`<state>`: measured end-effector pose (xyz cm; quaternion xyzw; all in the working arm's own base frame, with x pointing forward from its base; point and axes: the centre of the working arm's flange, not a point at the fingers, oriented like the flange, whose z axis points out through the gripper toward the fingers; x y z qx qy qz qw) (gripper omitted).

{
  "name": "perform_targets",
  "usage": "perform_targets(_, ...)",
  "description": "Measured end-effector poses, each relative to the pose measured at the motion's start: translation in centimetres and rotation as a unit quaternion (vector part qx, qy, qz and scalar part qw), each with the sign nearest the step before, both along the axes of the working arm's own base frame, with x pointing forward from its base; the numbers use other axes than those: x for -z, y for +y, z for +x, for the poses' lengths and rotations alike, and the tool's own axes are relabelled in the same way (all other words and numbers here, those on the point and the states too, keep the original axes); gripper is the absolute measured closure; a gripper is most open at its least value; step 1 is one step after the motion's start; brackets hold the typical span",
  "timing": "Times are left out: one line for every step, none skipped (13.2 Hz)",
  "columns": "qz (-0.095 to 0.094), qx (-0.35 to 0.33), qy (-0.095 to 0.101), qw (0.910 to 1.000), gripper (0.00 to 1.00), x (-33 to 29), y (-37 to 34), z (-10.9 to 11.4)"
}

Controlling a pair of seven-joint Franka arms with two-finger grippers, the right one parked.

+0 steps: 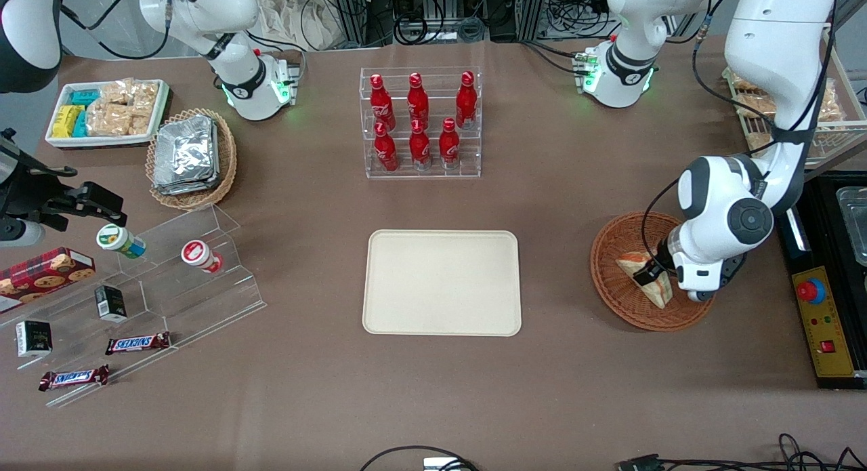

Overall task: Place sandwich from basket to tray
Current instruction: 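Close the left gripper on the triangular sandwich and lift it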

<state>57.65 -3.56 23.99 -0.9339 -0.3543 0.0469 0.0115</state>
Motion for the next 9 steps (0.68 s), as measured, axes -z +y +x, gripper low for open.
perform_targets(0.0,0.0,-0.002,1.0,0.22,-0.1,0.0,0.1)
perform_targets(0.0,0.0,-0.005,1.0,0.32,-0.3,0.0,0.3)
perform_targets(0.0,0.0,-0.01,1.0,0.44,-0.7,0.0,0.6)
perform_targets(-0.001,0.0,-0.014,0.9999,0.55,-1.1,0.0,0.9)
perform_targets(-0.001,0.001,-0.016,0.9999,0.61,-1.6,0.0,1.3)
perform_targets(0.0,0.002,-0.015,0.9999,0.65,-2.2,0.0,1.7)
perform_targets(0.001,0.006,-0.011,0.9999,0.67,-3.0,-0.1,2.1)
perform_targets(0.001,0.016,-0.006,0.9999,0.67,-4.2,-0.3,2.6)
perform_targets(0.001,0.033,0.002,0.9995,0.68,-5.8,-0.7,3.2)
